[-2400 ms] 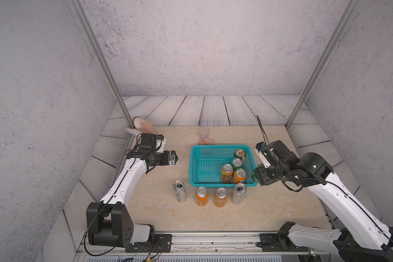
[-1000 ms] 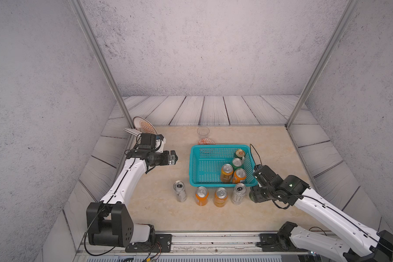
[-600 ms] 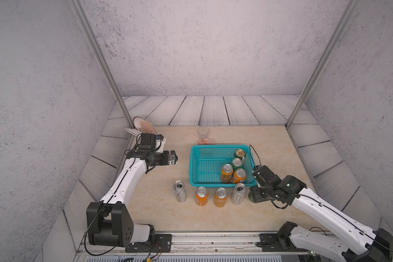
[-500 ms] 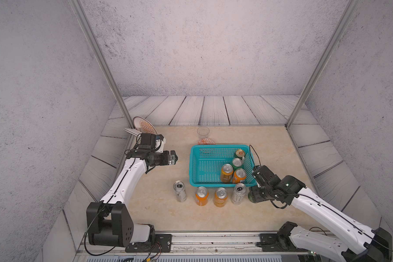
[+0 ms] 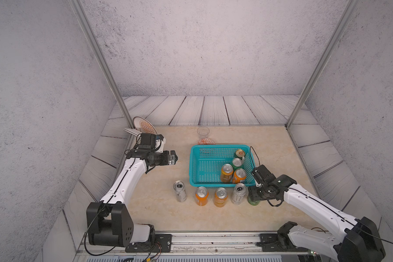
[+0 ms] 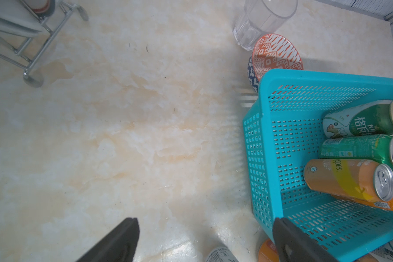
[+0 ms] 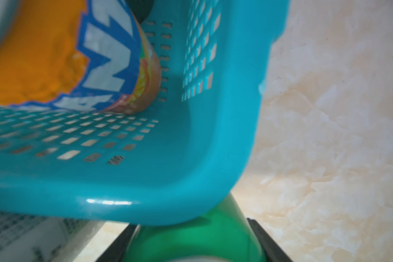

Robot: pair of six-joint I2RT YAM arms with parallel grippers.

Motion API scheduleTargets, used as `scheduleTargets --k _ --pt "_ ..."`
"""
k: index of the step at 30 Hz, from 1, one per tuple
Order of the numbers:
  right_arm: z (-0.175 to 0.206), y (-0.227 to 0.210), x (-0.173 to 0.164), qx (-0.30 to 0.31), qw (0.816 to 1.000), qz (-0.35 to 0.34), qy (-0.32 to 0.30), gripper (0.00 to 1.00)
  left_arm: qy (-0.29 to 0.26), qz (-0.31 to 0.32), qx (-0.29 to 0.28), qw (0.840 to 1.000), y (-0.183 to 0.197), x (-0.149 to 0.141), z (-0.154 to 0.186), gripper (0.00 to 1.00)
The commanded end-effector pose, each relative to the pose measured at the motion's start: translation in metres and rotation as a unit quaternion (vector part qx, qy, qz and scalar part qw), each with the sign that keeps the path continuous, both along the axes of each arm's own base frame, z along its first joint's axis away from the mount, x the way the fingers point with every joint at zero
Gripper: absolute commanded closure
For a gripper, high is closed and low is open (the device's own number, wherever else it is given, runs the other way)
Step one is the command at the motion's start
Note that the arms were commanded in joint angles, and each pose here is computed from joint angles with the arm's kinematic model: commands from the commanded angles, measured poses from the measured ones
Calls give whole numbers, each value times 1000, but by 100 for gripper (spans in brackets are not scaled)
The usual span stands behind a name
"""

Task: Take out the drinks from the basket
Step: Place the drink at the center of the board.

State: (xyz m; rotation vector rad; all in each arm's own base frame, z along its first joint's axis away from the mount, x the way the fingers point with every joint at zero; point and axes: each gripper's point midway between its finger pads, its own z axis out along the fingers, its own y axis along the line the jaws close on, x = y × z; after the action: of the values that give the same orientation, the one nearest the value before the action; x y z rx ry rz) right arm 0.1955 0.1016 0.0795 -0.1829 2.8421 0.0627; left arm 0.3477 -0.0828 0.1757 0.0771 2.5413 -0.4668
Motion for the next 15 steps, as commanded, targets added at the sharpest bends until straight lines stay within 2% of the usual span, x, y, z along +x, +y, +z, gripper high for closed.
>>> scheduleTargets --k 1,9,15 --pt "-2 7 6 11 1000 6 1 37 -4 4 -2 1000 4 4 5 1" --pt "4 9 12 18 1000 8 -7 35 -4 3 0 1000 4 4 5 1" --pt "7 7 10 13 1000 10 -7 26 -4 4 -1 1000 4 4 5 1"
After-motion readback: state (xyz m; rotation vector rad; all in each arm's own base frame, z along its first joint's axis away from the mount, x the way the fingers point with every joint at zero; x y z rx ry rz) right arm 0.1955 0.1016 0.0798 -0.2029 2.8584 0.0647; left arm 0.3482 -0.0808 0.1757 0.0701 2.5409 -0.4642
